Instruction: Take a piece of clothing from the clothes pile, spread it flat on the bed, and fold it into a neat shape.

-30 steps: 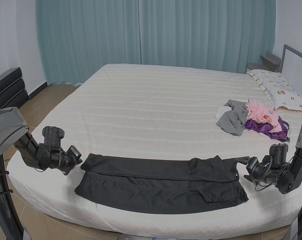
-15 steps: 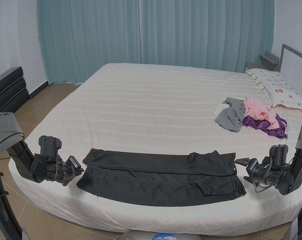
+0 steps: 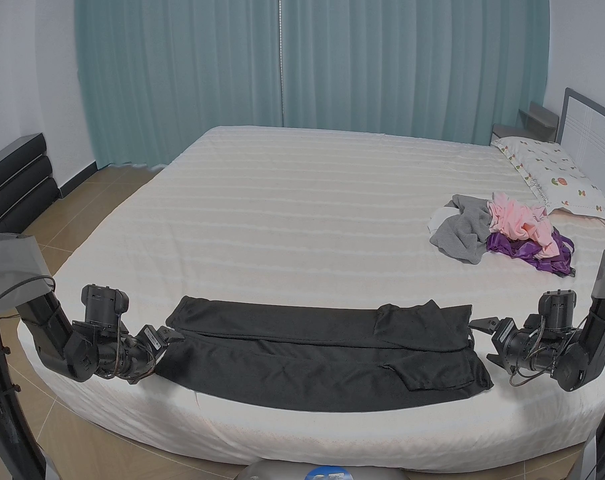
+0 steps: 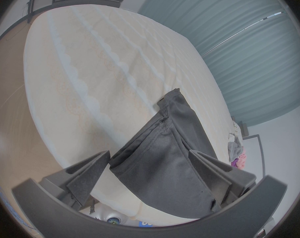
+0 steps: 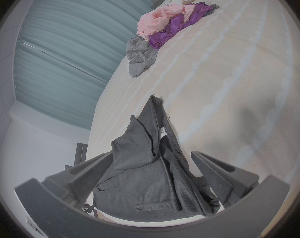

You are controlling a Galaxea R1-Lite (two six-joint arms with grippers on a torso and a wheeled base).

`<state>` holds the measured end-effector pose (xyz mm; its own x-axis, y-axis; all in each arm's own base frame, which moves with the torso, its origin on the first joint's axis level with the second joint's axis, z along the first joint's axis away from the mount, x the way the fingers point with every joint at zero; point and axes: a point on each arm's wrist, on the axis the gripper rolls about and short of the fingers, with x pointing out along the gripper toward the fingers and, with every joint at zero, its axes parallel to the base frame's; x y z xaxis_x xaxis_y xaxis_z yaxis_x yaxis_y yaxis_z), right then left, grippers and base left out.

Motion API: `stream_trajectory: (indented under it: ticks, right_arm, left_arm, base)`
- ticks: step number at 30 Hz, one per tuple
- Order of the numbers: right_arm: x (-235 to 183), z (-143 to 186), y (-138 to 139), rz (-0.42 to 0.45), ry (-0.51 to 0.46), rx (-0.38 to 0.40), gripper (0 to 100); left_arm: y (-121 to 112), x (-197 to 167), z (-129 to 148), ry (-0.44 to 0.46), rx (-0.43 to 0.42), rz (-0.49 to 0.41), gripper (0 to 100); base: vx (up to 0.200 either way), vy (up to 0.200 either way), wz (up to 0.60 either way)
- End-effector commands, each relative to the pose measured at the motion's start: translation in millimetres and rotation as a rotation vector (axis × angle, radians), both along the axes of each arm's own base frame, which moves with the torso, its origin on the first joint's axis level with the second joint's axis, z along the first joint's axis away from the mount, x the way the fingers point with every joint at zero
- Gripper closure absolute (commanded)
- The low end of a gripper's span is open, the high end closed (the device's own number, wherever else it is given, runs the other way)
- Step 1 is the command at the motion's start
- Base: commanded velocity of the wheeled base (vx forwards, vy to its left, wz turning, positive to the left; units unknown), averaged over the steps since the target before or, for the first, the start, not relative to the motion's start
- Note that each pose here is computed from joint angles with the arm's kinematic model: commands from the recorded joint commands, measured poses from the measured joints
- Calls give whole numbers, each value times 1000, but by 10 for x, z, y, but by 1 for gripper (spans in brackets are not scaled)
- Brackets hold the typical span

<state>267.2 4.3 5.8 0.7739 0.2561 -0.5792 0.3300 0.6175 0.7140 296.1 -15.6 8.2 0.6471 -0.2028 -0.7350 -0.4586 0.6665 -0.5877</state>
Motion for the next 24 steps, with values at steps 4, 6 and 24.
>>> stream_trajectory:
  ticks: [4,6,24]
  right_arm:
    - [3,-1,-1,0,-1,0,0]
    - [3,-1,-1,0,-1,0,0]
    - [-1,10,3,1,-4,0,0]
  left_arm:
    - [-10,-12,-128,35,39,-14,0]
    - [-4,-8,-168,43,71,-13,0]
    - [-42,-191,-191,76,279,-53,100]
  base:
    - [0,0,0]
    - [0,0,0]
    - [0,0,0]
